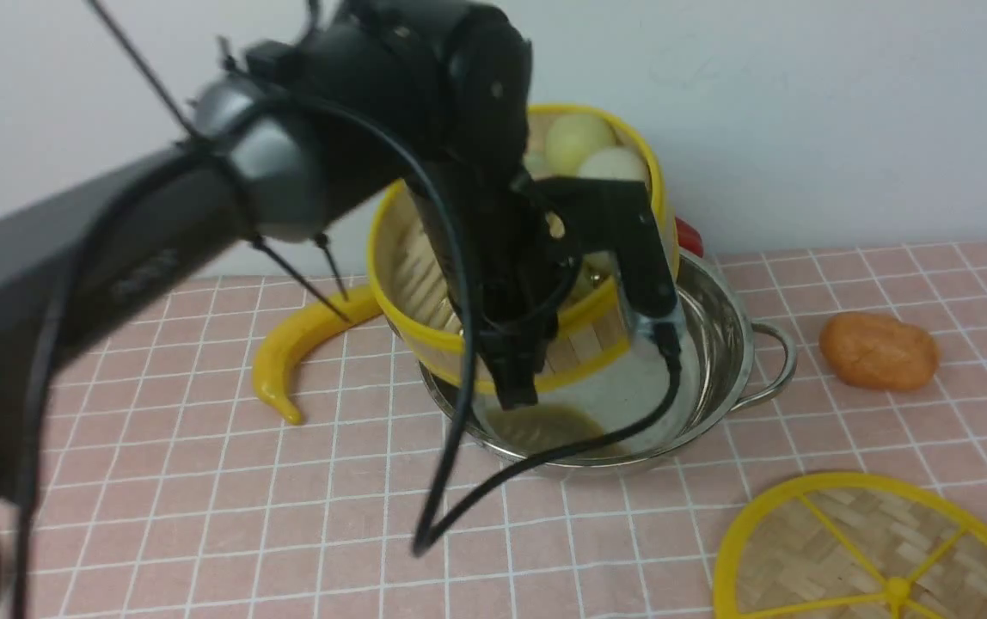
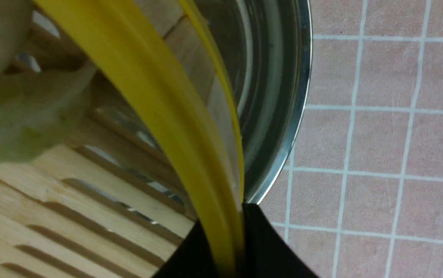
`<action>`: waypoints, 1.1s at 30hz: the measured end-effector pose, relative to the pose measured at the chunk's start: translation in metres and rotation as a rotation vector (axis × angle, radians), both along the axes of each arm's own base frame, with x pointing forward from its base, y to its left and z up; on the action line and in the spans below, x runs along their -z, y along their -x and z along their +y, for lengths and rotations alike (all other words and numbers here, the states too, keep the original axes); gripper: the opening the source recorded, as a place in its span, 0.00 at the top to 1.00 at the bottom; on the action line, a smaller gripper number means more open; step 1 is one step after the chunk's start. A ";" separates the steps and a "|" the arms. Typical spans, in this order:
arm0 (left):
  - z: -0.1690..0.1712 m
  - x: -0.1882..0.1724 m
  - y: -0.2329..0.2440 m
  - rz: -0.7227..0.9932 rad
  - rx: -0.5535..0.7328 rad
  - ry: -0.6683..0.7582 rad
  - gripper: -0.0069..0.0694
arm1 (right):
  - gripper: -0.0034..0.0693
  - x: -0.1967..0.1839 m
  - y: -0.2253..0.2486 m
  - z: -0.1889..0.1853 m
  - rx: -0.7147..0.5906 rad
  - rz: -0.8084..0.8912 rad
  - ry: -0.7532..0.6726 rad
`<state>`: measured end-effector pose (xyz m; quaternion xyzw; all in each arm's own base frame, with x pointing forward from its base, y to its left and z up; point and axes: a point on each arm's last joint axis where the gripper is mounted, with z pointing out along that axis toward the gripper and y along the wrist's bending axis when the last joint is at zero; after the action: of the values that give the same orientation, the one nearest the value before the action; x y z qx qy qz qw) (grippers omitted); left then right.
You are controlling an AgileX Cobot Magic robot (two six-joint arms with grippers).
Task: Place the steamer in the pot on the pink tablecloth, and put the lid on the steamer.
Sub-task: 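Place the bamboo steamer basket with dumplings into the steel pot with the left gripper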
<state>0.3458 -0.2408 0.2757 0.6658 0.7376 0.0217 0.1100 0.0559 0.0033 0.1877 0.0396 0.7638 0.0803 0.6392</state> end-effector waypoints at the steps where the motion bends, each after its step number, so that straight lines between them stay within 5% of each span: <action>1: -0.002 0.008 -0.003 0.017 0.000 -0.007 0.87 | 0.62 0.000 0.000 0.000 0.000 0.000 0.000; 9: -0.012 0.039 -0.010 0.089 0.004 -0.016 0.87 | 0.62 0.000 0.000 0.000 0.000 0.000 0.000; 33: -0.022 0.027 -0.017 0.055 0.049 0.034 0.87 | 0.62 0.000 0.000 0.000 0.000 0.000 0.000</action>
<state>0.3625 -0.2624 0.2488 0.6820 0.7241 -0.0118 0.1015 0.0559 0.0033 0.1877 0.0396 0.7638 0.0803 0.6392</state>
